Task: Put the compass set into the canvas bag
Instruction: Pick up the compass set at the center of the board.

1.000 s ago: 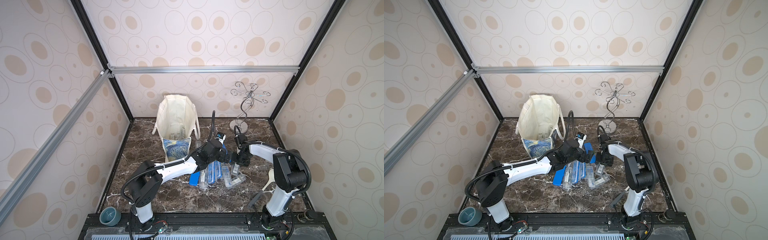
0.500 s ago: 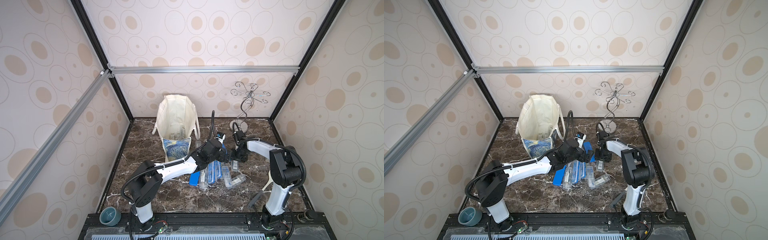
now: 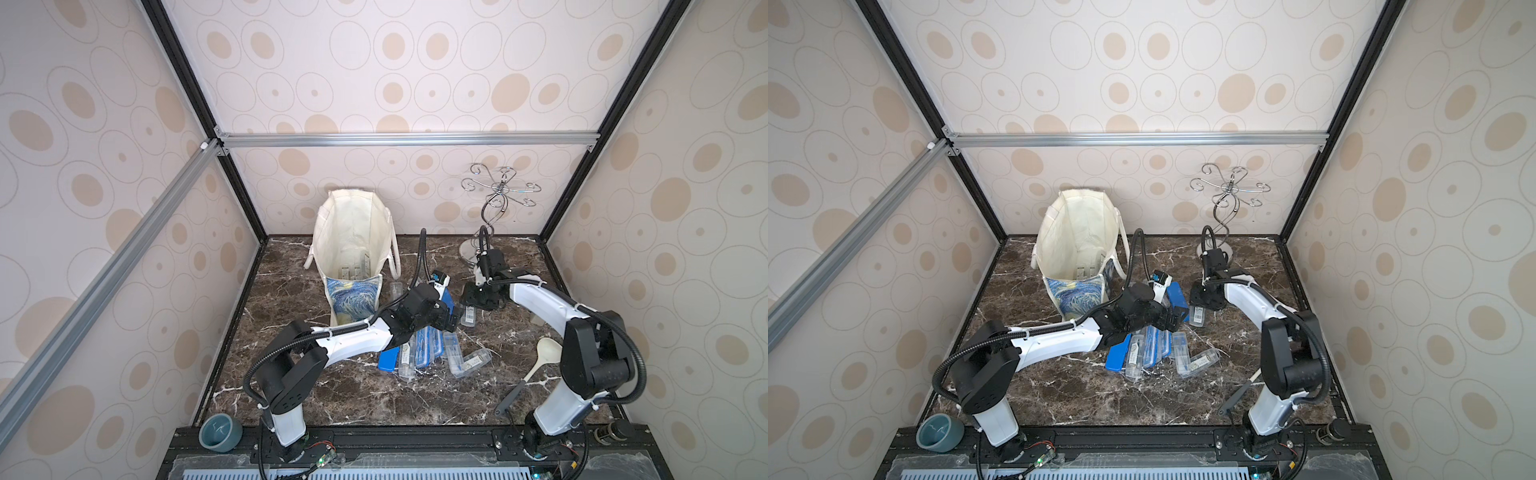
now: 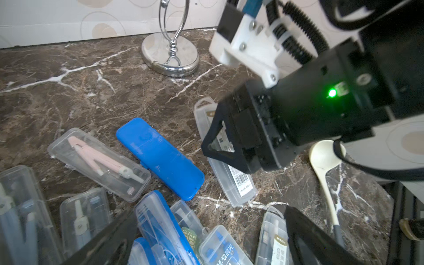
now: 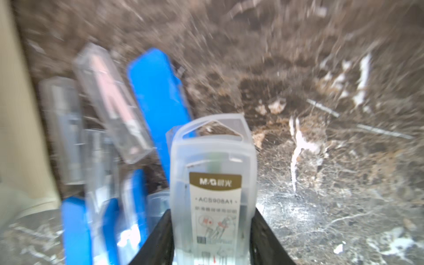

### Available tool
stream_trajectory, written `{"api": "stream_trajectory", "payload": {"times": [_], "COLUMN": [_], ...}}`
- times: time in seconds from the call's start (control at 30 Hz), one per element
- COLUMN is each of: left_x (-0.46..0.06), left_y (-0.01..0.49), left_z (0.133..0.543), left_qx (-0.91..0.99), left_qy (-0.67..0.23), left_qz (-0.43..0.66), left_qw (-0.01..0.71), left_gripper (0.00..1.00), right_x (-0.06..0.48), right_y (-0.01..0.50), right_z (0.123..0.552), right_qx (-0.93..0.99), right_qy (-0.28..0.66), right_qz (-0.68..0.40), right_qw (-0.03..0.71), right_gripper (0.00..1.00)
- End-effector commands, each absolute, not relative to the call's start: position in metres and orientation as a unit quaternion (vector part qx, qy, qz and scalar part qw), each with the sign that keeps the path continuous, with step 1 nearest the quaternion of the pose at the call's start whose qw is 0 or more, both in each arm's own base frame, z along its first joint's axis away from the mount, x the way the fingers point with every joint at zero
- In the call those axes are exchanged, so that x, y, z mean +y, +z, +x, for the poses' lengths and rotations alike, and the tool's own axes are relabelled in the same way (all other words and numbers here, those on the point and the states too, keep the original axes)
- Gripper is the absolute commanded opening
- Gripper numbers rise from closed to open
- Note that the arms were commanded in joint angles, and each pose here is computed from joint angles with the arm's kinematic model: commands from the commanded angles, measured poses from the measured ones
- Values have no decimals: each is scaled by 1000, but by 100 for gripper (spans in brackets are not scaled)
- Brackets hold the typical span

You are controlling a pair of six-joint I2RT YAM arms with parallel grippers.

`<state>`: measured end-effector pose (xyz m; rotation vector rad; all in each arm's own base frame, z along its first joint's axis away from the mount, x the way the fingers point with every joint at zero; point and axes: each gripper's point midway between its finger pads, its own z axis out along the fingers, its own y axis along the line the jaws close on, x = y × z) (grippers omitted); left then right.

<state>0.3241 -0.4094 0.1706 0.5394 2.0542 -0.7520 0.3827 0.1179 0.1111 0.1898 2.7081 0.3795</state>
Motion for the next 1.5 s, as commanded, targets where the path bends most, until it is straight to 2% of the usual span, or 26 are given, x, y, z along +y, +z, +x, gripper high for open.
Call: {"api": "stream_trajectory", "payload": {"times": [0.0,0.23,0.47,0.7,0.77,0.9,1.03,1.47], "left_x": [-418,-431,-446,-460,-463,-465,-467,-468], "left_y": [211,225,229,236,236,240,245,259], "left_z": [320,307,319,324,325,328,329,327], "left_qx": [780,749,748,735,736,732,725,710], "left_qy": [-363,-420,-441,-467,-469,-476,-485,-502], "left_qz": [222,235,210,204,202,195,194,200], "left_qw": [459,455,449,448,445,447,449,452], "left_gripper": [100,98,92,77,69,60,47,22], "right_x": [123,126,131,134,135,136,138,140], "right_y": [137,185,212,229,235,239,241,247], "right_z": [381,378,372,365,363,361,359,358], "right_qx": [958,937,918,903,898,893,891,884], "right_qy": [165,201,235,263,271,282,290,303], "right_qz": [49,37,32,31,31,30,31,29], "right_qw": [231,284,318,339,345,349,349,355], "right_gripper": [47,47,47,47,47,46,46,47]}}
